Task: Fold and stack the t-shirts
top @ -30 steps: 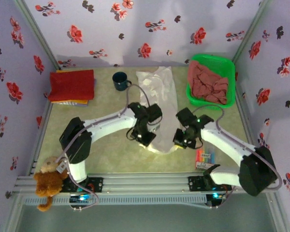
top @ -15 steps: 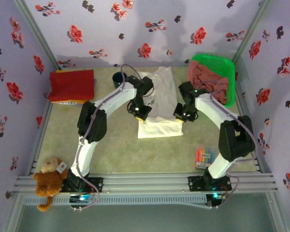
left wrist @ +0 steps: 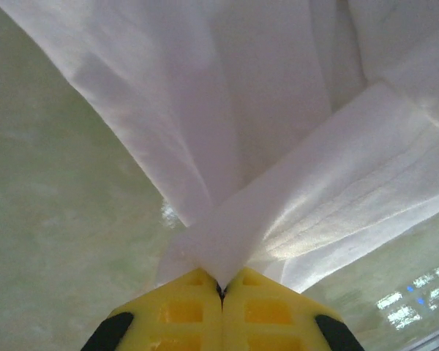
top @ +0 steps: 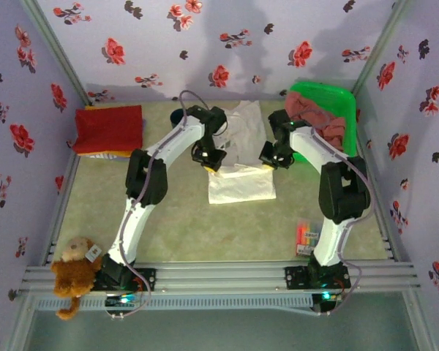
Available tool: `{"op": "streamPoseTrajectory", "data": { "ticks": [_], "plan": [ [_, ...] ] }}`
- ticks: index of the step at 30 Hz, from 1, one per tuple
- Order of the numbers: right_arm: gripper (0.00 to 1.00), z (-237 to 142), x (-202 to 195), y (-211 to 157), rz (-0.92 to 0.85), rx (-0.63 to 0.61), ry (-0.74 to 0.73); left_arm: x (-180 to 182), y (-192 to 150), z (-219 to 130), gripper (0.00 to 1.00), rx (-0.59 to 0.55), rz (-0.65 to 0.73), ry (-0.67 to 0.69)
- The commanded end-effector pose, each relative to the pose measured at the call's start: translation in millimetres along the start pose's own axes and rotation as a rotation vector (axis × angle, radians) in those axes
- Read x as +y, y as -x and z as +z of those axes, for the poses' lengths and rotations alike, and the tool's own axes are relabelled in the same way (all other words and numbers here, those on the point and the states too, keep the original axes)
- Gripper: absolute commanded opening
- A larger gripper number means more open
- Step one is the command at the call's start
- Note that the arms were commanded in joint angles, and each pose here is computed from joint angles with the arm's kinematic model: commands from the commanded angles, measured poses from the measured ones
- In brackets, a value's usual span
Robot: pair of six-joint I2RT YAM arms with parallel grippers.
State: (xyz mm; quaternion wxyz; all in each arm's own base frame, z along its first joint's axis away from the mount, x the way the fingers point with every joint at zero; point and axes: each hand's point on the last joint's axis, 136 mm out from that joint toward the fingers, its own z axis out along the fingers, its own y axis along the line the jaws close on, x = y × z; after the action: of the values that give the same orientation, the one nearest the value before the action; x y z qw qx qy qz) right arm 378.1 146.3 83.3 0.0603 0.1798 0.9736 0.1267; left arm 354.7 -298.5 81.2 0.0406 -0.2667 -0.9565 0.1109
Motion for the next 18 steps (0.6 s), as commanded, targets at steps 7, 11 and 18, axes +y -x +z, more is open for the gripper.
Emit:
{"op": "streamPoseTrajectory", "data": {
  "ticks": [7,11,18],
  "plan": [
    [0.00,6.5,-3.1,30.9,0.011,-0.024,-0.019,13.8,30.4,-3.6,0.01,-0.089,0.021,-0.003],
    [0.02,3.8,3.6,44.0,0.007,-0.043,-0.008,14.2,45.7,-13.0,0.03,-0.135,0.023,-0.009],
    [0.45,-18.5,19.4,61.1,-0.029,-0.080,0.038,34.4,54.1,-26.9,0.45,-0.174,-0.045,0.009]
  ]
}}
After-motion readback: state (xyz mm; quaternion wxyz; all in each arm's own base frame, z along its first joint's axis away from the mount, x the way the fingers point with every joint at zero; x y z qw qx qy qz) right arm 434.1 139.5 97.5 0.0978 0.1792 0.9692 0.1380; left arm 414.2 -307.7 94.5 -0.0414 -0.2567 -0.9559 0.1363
